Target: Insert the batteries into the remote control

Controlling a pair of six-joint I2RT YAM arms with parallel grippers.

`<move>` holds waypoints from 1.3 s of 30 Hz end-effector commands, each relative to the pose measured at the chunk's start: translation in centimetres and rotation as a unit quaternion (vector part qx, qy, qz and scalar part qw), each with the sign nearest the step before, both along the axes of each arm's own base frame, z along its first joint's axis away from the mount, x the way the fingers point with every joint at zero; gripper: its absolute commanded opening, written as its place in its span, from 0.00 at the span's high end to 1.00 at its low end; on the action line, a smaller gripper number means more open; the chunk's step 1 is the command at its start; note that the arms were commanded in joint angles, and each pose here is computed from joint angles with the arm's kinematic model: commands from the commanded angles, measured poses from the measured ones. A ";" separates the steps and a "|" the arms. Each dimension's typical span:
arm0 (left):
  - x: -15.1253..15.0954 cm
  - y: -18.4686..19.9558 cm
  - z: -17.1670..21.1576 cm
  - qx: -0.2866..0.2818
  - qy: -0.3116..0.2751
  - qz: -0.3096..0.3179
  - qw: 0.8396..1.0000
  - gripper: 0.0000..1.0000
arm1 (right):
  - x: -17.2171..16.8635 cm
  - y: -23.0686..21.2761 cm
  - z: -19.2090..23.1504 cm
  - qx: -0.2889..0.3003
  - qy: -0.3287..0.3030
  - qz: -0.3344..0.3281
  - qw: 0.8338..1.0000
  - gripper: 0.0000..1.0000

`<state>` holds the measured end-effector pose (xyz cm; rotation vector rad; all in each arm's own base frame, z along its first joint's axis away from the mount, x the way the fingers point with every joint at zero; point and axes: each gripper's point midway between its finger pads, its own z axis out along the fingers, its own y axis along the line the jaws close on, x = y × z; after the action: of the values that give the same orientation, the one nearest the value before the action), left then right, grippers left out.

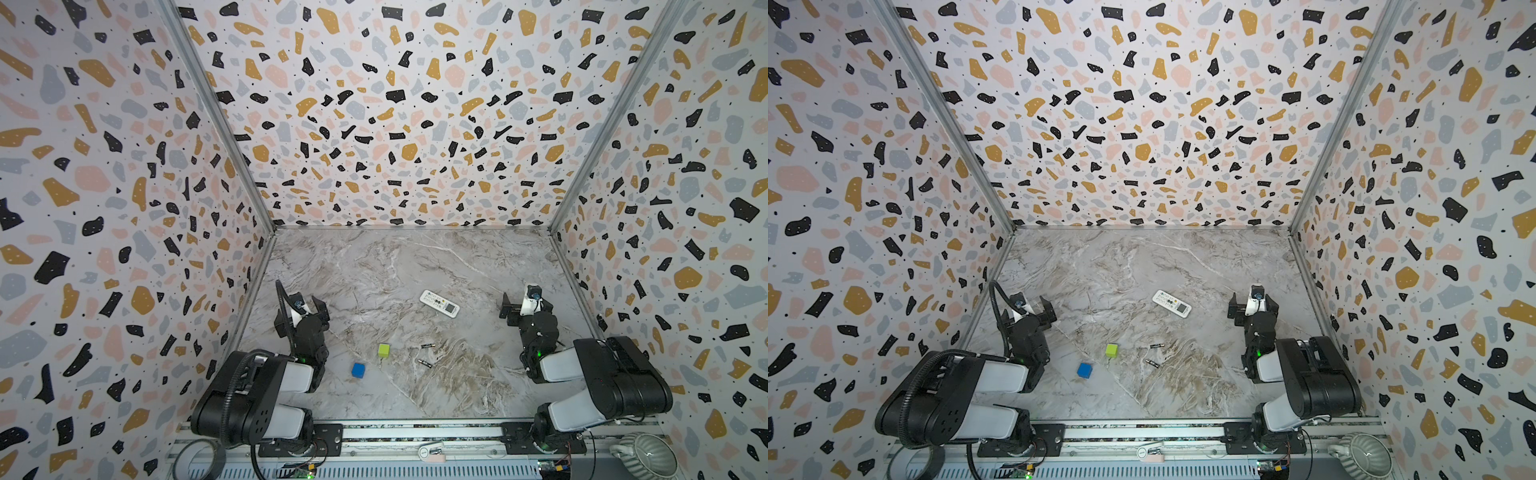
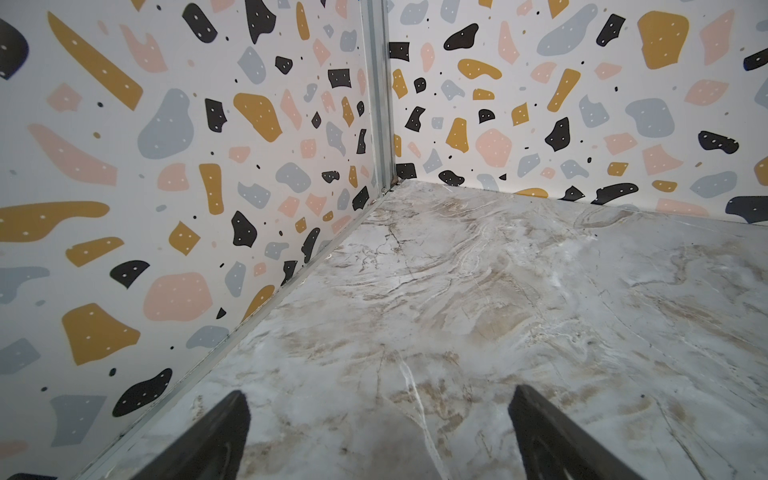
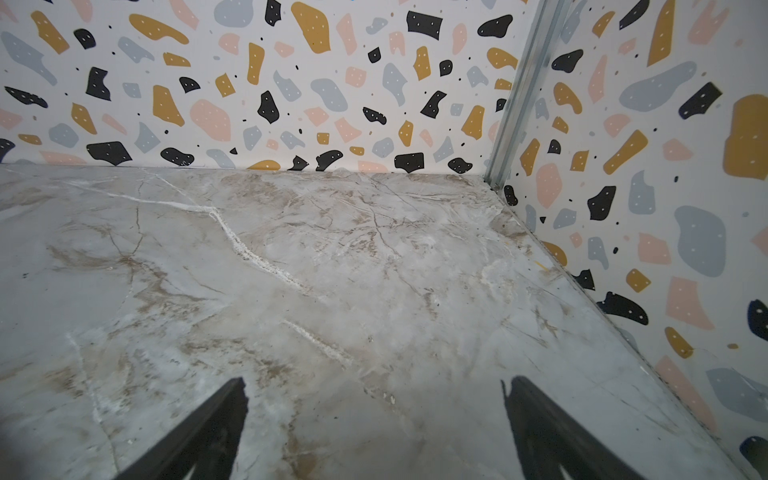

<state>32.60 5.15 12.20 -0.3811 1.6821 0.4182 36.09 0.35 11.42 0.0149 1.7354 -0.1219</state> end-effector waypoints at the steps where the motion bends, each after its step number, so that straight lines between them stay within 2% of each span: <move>1: 0.2 0.1 1.5 -0.008 -0.035 0.003 0.999 0.00 | 0.4 0.1 1.0 0.001 -0.014 -0.002 1.000 0.01; 21: 0.2 0.1 1.6 -0.008 -0.035 0.003 0.999 0.01 | 0.4 0.1 1.1 0.002 -0.016 -0.001 1.000 0.01; 27: 0.7 -0.4 2.9 -0.002 -0.022 -0.011 1.000 0.01 | 0.0 1.7 3.3 -0.037 -0.018 0.009 0.999 0.01; 30: 1.7 -1.7 3.9 0.001 0.027 -0.038 0.999 0.00 | -0.4 3.5 5.8 -0.046 -0.033 0.022 0.998 0.01; 32: 2.3 -2.8 4.7 -0.016 0.048 -0.059 0.997 0.00 | -0.6 4.5 7.7 -0.012 -0.044 0.029 0.999 0.01; 34: 3.1 -4.6 5.4 -0.048 0.071 -0.093 0.992 0.00 | -0.2 6.1 8.6 0.017 -0.023 0.064 0.998 0.01; 37: 4.0 -10.0 5.3 -0.071 0.127 -0.193 0.970 0.01 | 0.5 8.7 9.0 0.021 0.021 0.125 0.992 0.01; 39: 3.9 -14.2 4.6 -0.082 0.167 -0.268 0.945 0.01 | 1.1 10.6 9.0 0.015 0.043 0.173 0.984 0.01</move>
<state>37.93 -3.69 21.57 -0.1651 1.8118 0.1011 37.22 8.19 23.26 -0.1397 1.6373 0.0529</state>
